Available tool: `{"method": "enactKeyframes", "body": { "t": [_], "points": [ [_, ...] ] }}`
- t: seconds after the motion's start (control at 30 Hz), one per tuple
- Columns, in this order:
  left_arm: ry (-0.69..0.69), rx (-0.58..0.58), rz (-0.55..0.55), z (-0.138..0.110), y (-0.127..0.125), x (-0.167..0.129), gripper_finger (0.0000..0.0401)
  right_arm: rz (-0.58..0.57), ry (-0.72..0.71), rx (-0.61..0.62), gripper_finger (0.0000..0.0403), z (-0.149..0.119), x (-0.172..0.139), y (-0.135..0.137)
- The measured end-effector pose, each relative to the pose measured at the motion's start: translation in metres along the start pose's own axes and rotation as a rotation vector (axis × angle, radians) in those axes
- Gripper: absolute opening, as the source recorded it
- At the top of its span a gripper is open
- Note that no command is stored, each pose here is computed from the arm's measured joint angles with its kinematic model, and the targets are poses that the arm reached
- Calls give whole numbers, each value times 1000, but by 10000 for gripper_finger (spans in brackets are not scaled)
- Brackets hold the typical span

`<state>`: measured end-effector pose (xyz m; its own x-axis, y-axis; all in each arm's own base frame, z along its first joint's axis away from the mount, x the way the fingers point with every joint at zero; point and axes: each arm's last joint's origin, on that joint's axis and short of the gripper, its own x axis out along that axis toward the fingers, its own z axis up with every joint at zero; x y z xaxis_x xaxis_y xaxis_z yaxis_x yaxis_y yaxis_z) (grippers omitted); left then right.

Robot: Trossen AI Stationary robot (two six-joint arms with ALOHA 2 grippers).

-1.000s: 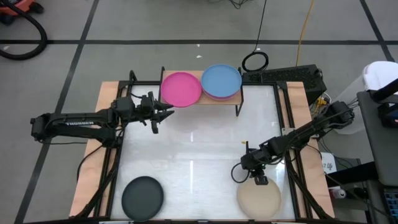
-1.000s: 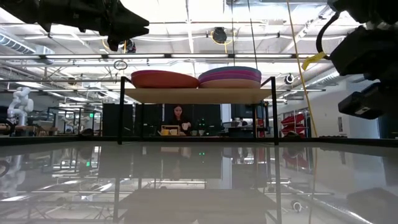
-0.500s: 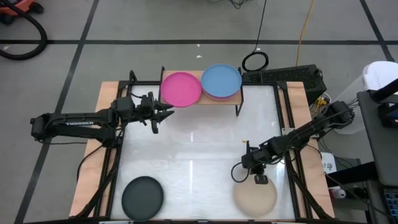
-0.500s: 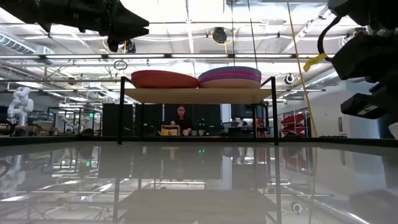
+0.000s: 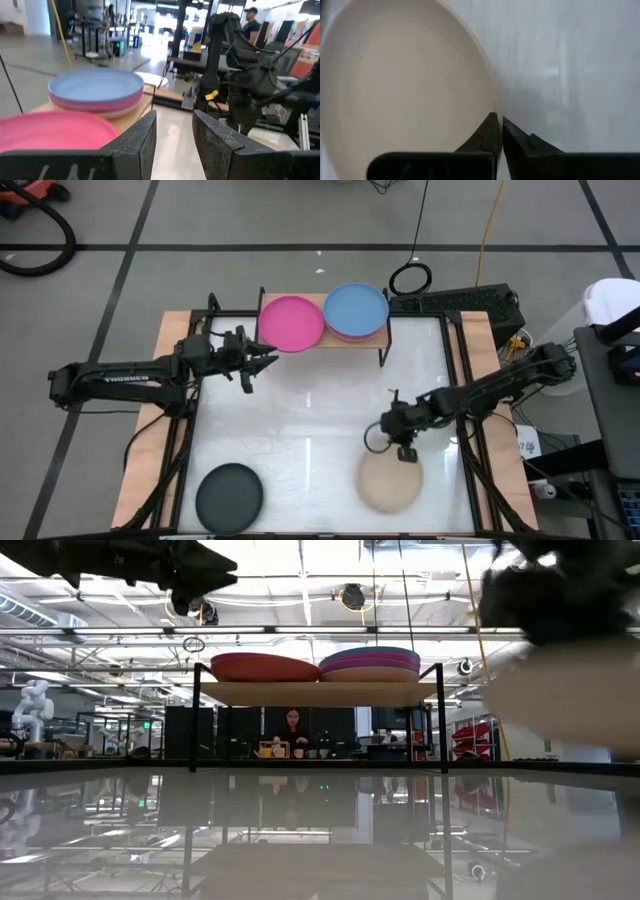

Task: Place and stack plates onto a shelf
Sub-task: Stack the gray plate on top of the pink plate

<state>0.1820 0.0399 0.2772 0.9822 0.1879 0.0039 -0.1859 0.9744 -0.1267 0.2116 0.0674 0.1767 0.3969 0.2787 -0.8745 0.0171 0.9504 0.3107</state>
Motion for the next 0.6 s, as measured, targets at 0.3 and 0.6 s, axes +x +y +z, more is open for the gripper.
{"method": "enactKeyframes", "body": {
  "t": [0.3, 0.6],
  "points": [
    [-157, 77, -19, 22, -4, -22, 131, -75, -396, -143, 1, 68, -52, -11],
    [-266, 96, -14, 37, -6, -52, 131, -380, -990, -59, 0, 135, -140, -54]
  ]
}}
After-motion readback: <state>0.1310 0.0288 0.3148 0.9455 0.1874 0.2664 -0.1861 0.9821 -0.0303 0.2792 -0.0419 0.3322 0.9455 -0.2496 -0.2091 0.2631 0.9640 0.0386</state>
